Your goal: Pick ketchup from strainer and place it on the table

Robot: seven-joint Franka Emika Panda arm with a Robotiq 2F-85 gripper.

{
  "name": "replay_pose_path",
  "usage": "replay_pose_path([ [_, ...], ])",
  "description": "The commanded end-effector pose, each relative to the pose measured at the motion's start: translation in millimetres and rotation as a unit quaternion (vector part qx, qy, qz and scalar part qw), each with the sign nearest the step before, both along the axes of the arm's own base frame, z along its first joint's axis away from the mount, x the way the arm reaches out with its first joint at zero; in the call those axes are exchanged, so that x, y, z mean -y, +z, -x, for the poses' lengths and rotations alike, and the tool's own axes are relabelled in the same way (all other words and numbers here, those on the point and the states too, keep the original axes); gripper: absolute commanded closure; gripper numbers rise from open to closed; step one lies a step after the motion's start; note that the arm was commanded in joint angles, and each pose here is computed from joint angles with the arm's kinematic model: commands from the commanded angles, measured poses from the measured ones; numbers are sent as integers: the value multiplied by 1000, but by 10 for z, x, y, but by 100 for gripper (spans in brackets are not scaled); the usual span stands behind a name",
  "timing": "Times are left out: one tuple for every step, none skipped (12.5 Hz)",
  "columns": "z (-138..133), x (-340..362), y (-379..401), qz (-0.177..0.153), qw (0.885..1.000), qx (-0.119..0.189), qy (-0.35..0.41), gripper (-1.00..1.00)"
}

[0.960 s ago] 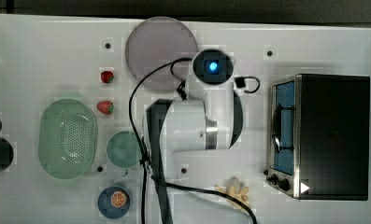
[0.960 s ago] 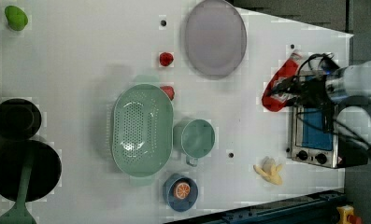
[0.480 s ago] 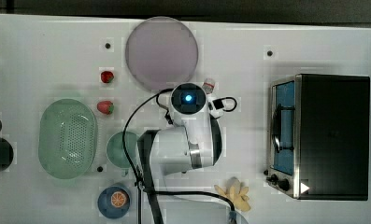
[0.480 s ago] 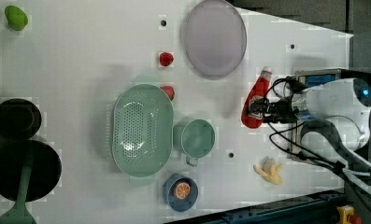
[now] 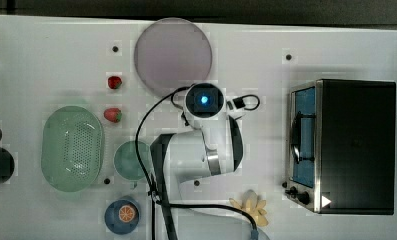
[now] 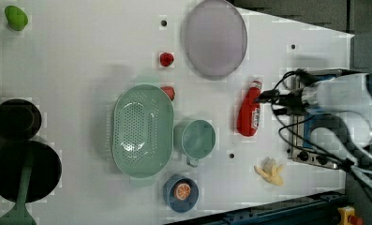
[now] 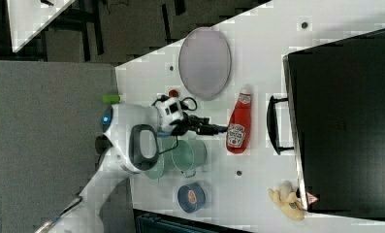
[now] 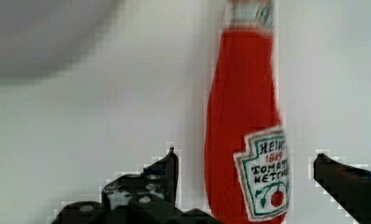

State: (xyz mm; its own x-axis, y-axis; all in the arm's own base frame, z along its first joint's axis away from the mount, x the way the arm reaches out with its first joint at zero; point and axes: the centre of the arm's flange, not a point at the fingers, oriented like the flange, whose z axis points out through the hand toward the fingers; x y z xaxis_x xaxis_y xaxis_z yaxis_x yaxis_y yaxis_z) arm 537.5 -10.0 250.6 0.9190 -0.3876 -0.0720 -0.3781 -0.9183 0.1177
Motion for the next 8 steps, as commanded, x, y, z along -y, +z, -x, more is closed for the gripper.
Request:
replay_pose_path([
  [-375,-14,1417,36,995,97,-1,-100],
  [-377,-48,1675,35,995,88,-16,-100],
  [-365,-104,1904,24,996,73,-36,-100],
  [-345,-172,2109,3,996,57,-63,-100],
  [-322,-221,2296,-20,995,41,-92,-100],
  [-321,-246,2495,-37,992,38,-112,-100],
  [-346,-242,2706,-38,991,51,-114,-100],
  [-373,-243,2906,-40,990,69,-114,-100],
])
